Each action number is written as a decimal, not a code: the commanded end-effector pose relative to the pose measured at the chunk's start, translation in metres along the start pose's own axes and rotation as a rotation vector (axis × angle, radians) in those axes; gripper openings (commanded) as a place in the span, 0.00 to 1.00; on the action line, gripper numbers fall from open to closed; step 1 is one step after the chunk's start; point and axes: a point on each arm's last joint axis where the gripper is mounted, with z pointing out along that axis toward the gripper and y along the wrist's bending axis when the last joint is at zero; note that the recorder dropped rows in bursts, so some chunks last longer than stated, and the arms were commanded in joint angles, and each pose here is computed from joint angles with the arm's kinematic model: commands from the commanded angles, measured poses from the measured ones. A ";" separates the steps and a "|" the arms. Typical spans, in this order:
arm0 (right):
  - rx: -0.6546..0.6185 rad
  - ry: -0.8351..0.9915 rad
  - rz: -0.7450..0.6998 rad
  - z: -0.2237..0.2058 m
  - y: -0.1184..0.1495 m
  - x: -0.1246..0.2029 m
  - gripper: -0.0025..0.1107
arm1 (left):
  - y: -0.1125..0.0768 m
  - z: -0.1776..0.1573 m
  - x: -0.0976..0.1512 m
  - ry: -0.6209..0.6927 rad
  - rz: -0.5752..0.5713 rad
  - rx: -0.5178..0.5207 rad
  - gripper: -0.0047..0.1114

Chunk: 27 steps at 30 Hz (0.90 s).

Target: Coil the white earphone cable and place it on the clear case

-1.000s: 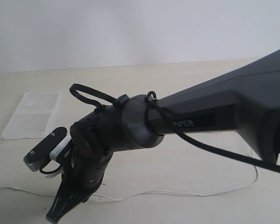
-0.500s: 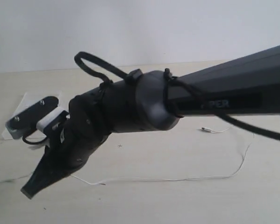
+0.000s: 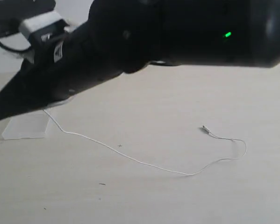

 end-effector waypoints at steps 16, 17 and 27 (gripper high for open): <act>-0.003 -0.382 -0.039 -0.147 0.013 -0.057 0.02 | -0.001 -0.001 -0.002 -0.011 0.005 0.007 0.04; 0.000 -0.390 -0.047 -0.152 0.013 -0.058 0.02 | -0.001 -0.001 -0.002 -0.011 0.005 0.007 0.04; 0.016 -0.467 -0.106 -0.203 0.018 -0.085 0.02 | -0.001 -0.001 -0.002 -0.011 0.005 0.007 0.04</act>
